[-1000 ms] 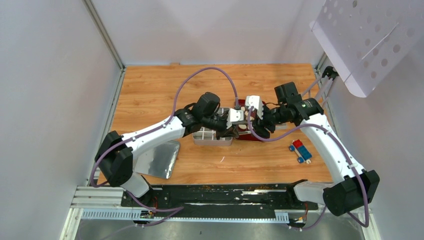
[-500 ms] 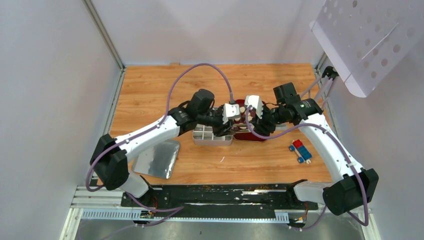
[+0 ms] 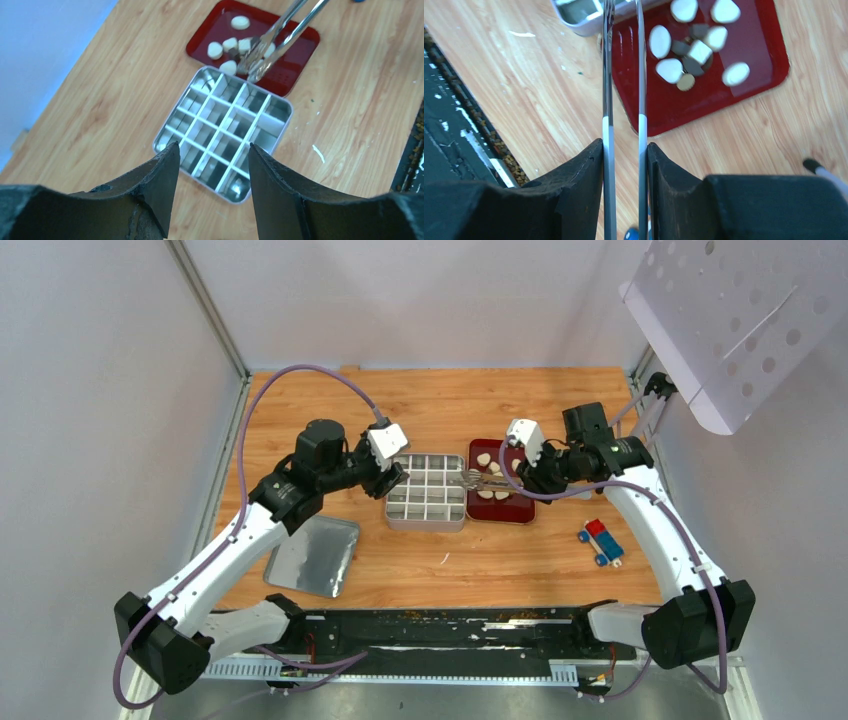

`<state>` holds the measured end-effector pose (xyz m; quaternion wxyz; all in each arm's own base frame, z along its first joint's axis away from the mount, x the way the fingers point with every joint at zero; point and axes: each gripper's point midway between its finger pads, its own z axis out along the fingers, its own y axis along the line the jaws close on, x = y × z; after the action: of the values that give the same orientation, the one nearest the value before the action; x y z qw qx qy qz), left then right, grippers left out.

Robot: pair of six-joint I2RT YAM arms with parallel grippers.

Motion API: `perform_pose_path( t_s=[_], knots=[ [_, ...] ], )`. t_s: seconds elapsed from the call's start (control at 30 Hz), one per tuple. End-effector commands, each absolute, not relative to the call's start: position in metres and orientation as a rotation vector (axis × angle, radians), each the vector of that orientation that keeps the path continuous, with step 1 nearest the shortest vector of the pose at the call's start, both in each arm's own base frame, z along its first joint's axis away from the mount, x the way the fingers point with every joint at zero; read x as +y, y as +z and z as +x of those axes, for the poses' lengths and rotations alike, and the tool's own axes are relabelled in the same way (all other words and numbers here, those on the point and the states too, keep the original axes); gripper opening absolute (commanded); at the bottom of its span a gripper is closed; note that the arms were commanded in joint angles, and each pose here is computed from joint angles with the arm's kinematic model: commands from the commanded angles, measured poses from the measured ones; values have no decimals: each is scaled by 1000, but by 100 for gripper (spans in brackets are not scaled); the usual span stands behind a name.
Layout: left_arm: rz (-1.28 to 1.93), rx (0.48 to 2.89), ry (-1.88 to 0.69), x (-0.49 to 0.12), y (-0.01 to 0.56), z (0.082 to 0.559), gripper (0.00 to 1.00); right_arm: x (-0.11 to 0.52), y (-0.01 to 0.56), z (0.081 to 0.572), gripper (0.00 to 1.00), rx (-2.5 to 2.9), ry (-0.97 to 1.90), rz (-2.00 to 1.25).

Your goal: Pack the chocolate

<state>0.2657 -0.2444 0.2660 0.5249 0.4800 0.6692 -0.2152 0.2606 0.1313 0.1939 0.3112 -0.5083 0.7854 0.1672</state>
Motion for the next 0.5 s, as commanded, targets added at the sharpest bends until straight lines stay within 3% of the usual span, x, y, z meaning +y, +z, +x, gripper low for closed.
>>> perform_pose_path(
  t_s=[0.0, 0.47],
  knots=[
    [983, 1727, -434, -211, 259, 277, 61, 104, 205, 286, 35, 2136, 313, -1188],
    [775, 1856, -355, -164, 234, 292, 61, 41, 186, 335, 37, 2406, 205, -741]
  ],
)
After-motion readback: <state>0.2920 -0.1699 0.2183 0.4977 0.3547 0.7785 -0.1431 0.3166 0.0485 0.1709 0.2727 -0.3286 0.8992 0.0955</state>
